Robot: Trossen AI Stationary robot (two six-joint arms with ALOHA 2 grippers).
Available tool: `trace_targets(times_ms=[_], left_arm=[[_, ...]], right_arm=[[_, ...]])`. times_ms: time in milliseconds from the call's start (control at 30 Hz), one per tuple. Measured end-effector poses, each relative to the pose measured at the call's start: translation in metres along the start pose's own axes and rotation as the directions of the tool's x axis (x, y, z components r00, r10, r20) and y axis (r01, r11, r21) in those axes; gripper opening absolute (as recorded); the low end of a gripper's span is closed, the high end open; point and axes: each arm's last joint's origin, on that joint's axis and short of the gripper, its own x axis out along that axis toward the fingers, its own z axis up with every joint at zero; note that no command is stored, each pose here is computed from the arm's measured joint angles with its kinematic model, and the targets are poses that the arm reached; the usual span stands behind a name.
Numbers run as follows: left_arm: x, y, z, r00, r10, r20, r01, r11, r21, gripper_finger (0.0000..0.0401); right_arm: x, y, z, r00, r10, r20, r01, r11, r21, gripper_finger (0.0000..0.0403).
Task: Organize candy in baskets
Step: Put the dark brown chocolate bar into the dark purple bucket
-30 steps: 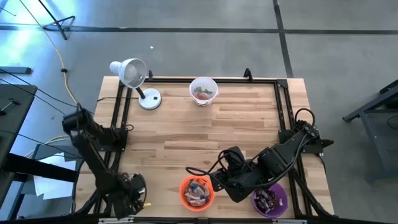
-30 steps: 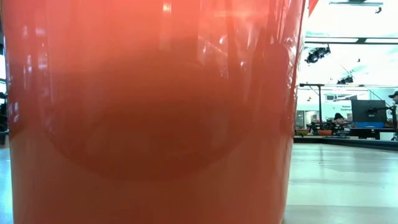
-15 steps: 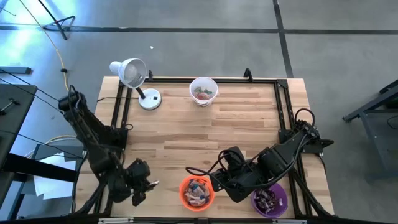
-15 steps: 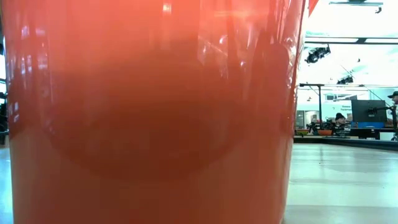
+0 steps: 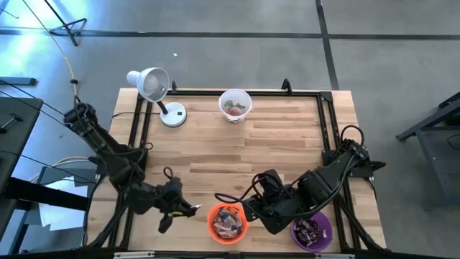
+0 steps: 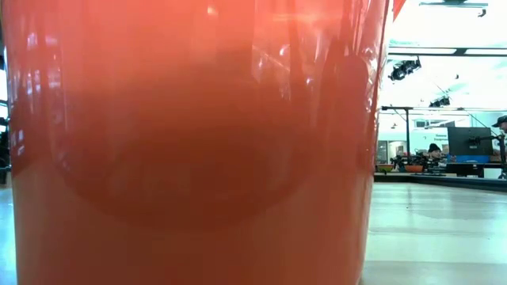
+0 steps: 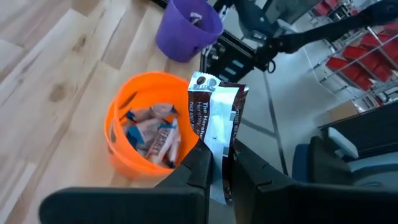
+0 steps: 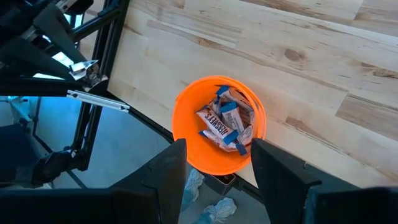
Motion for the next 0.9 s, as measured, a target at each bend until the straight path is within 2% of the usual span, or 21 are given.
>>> trace_targets(times_ms=[367, 467, 600, 900], left_arm=[[0.007, 0.01, 0.013, 1.0, 0.025, 0.019, -0.024, 0.999, -0.021, 0.0019], [0.008, 0.012, 0.015, 0.999, 0.032, 0.025, -0.032, 0.999, -0.025, 0.0019], [0.009, 0.014, 0.018, 0.998, 0.044, 0.034, -0.043, 0.999, -0.032, 0.0019], [0.012, 0.02, 0.024, 0.996, 0.067, 0.051, -0.066, 0.998, -0.016, 0.0019]], right_arm=[[0.001, 0.001, 0.003, 1.0, 0.002, 0.006, -0.002, 1.0, 0.021, 0.0172], [0.005, 0.002, 0.011, 0.998, -0.015, -0.053, 0.02, 0.996, 0.091, 0.0172], [0.009, 0.003, 0.022, 0.982, -0.044, -0.184, 0.064, 0.993, 0.102, 0.0172], [0.013, -0.003, 0.033, 0.961, -0.126, -0.246, 0.147, 0.987, 0.069, 0.0172]])
